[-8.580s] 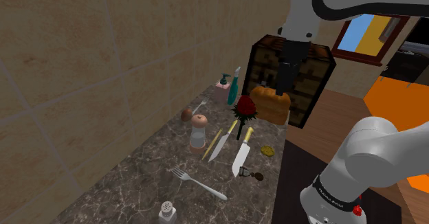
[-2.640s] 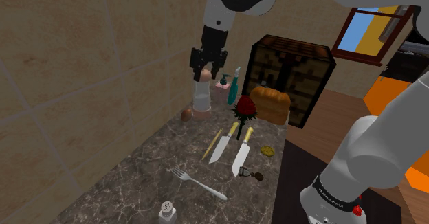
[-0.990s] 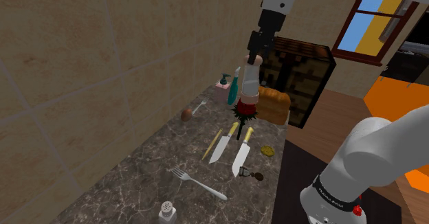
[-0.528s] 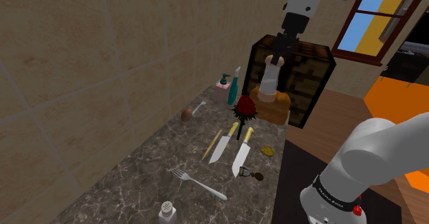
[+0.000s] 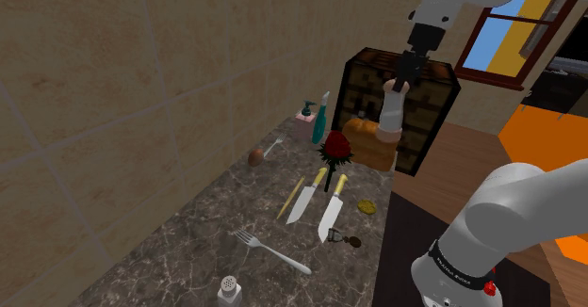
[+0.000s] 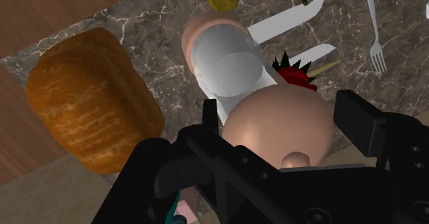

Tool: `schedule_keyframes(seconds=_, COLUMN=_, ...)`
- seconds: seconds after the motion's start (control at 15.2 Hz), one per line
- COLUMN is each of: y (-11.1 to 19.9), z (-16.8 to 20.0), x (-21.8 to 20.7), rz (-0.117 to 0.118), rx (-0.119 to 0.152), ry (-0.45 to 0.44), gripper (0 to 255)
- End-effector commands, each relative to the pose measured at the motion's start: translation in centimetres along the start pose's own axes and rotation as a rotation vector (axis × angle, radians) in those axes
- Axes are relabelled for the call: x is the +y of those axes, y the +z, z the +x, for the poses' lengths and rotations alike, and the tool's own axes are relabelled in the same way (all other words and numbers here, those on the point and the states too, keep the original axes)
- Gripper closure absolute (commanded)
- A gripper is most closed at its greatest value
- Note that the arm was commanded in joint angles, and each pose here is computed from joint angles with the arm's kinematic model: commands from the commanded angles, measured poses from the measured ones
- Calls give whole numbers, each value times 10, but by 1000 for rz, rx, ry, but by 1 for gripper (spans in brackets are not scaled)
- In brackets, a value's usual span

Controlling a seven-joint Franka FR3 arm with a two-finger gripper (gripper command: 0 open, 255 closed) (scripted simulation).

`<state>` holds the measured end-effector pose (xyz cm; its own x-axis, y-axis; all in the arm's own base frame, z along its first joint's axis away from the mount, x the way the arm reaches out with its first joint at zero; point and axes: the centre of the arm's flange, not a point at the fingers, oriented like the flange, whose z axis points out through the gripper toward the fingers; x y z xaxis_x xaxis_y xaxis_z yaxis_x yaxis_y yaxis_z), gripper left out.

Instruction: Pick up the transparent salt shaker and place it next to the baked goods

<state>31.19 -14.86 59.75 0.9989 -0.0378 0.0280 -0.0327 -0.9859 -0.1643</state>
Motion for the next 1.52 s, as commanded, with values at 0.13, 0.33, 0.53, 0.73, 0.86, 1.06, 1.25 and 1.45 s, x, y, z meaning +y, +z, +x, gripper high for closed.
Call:
schedule_keyframes(seconds=0.13, y=20, z=-1, x=5, rz=0, rx=0, ry=0, gripper=255)
schedule_keyframes(seconds=0.33, y=36, z=-2, x=8, rz=0, rx=0, ry=0, gripper=255)
schedule_keyframes(seconds=0.53, y=51, z=-2, x=10, rz=0, rx=0, ry=0, gripper=255)
schedule_keyframes(seconds=0.73, y=67, z=-3, x=13, rz=0, rx=0, ry=0, gripper=255)
schedule_keyframes(seconds=0.86, y=77, z=-3, x=14, rz=0, rx=0, ry=0, gripper=255)
schedule_keyframes(seconds=1.06, y=93, z=-3, x=17, rz=0, rx=0, ry=0, gripper=255)
schedule_keyframes(seconds=1.25, y=108, z=-4, x=20, rz=0, rx=0, ry=0, gripper=255)
schedule_keyframes(seconds=1.45, y=124, z=-4, x=22, rz=0, rx=0, ry=0, gripper=255)
